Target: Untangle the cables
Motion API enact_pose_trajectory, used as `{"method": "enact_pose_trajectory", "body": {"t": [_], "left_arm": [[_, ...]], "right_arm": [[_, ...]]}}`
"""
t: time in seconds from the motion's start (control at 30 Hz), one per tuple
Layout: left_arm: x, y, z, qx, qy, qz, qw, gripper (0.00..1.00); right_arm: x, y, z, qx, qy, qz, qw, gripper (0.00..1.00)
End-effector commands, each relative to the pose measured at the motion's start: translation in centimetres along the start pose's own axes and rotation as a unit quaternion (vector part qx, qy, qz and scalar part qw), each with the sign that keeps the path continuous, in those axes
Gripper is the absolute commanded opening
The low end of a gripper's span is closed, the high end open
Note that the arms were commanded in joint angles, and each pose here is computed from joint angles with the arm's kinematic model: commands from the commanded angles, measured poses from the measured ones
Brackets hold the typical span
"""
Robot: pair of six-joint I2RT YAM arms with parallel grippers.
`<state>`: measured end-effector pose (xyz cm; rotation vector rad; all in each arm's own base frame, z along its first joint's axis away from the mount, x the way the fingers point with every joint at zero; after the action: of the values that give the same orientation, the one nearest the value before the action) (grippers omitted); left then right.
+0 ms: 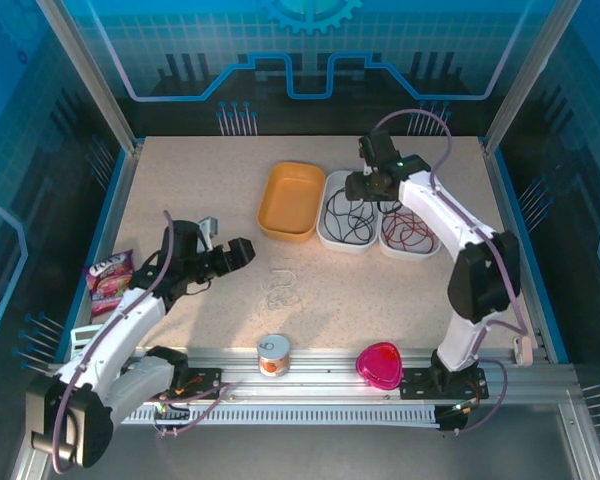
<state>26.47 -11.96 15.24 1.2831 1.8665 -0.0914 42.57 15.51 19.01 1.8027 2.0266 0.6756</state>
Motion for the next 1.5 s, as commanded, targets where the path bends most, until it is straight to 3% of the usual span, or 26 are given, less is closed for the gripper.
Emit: {"method": "enact_pose_trajectory", "body": {"t": [0.0,0.13,0.2,0.5,0.7,0.83,1.0,1.27,1.47], "left_arm": [[-0.1,-1.5,0.9,0.030,0.011,0.037,0.999,0.89],[0.0,-3.2,2.1,0.062,0.032,0.059,0.996,0.81],[0.0,-3.9,2.8,0.075,0.036,0.064,0.994,0.77],[0.4,-5.4,5.0,0.106,0.057,0.083,0.989,0.40],[1.0,-6.0,5.9,0.119,0.063,0.076,0.988,0.27],[0.9,-6.2,6.7,0.120,0.053,0.065,0.989,0.24],[1.1,-6.3,7.3,0.121,0.052,0.057,0.990,0.20],[1.4,-6.6,7.7,0.125,0.057,0.056,0.989,0.10],[1.6,-6.5,7.7,0.124,0.063,0.056,0.989,0.01]], "right_arm": [[2.3,-0.9,-1.3,-0.026,0.053,-0.007,0.998,0.72],[3.9,-2.9,-2.8,-0.046,0.078,-0.018,0.996,1.00],[4.5,-4.1,-3.3,-0.050,0.082,-0.021,0.995,1.00],[9.5,-10.6,-3.7,-0.021,0.121,-0.055,0.991,1.00],[14.6,-14.2,-3.7,0.005,0.189,-0.089,0.978,1.00],[16.7,-15.4,-3.1,0.026,0.225,-0.095,0.969,0.88],[19.0,-16.4,-1.7,0.046,0.269,-0.087,0.958,0.65],[20.7,-18.4,1.9,0.099,0.264,-0.093,0.955,0.54],[21.8,-18.5,2.8,0.101,0.268,-0.102,0.953,0.49]]}}
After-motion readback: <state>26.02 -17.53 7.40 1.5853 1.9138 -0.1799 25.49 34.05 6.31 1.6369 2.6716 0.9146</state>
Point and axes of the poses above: each hand's point on the last joint's axis, 136 mm out from that joint toward the fingers, its own z axis out along the fingers, its own x axis along the line the jaws close on, y = z × x, the point moved 1 cm from there along -z, back along the fingers, and after that the axes turned 5 degrees about -z, right-handed, at the moved point
